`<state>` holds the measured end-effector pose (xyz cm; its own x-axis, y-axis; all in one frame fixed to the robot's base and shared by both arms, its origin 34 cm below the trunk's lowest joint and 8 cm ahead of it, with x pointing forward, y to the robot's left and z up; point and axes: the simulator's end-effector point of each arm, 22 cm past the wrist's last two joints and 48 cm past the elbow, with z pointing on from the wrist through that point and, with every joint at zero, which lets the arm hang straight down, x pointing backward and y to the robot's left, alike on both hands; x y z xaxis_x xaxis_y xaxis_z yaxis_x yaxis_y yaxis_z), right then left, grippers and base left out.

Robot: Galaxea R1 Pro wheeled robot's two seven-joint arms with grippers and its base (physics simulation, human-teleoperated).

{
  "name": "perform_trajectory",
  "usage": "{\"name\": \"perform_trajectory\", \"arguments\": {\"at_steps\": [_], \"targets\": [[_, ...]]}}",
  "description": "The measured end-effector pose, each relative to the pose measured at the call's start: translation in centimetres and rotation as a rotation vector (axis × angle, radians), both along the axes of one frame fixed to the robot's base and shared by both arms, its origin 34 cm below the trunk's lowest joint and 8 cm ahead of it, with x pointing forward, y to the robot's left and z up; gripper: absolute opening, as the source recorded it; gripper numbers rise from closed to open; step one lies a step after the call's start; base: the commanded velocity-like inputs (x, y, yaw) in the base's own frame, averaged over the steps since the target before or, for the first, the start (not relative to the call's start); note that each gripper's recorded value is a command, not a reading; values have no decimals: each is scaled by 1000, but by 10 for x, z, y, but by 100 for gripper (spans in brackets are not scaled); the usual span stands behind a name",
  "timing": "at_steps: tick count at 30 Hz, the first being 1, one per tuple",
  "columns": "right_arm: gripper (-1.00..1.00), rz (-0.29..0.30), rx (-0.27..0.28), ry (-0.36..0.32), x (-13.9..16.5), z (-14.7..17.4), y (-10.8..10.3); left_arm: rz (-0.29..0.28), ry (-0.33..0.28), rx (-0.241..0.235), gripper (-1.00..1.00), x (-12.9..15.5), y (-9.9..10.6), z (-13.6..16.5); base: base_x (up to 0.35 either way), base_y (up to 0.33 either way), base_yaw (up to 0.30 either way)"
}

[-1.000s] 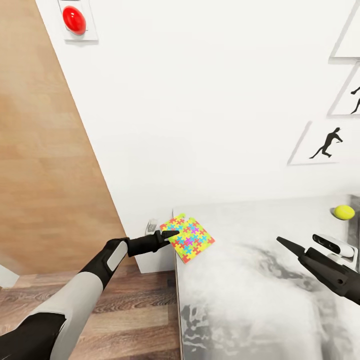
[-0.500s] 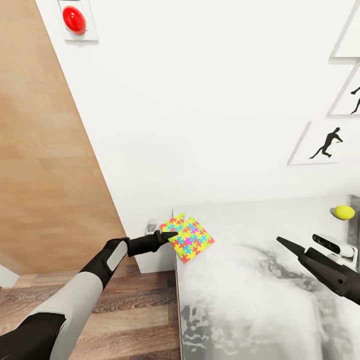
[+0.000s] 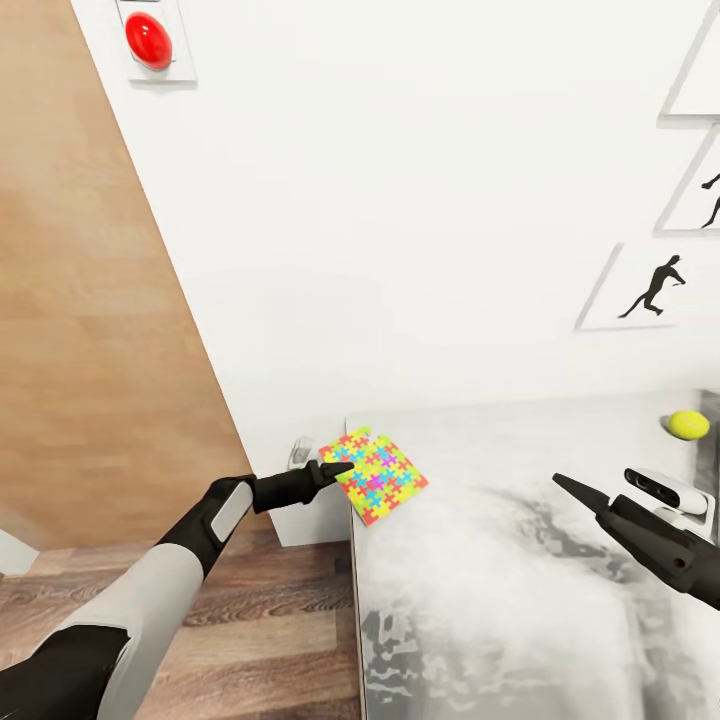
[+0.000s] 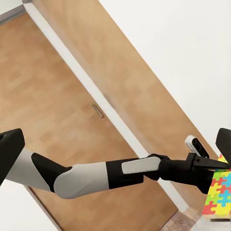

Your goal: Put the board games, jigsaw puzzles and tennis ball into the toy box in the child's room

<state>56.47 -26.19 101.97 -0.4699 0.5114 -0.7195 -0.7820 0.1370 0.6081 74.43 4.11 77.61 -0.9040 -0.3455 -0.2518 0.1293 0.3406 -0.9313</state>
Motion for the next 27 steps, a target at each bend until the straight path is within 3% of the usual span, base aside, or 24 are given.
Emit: {"name": "perform_trajectory", "arguments": {"at_steps": [27], "targets": [[100, -3, 13, 3, 0, 38, 7, -2, -2, 5, -100, -1, 0, 40, 0, 0, 0]]}}
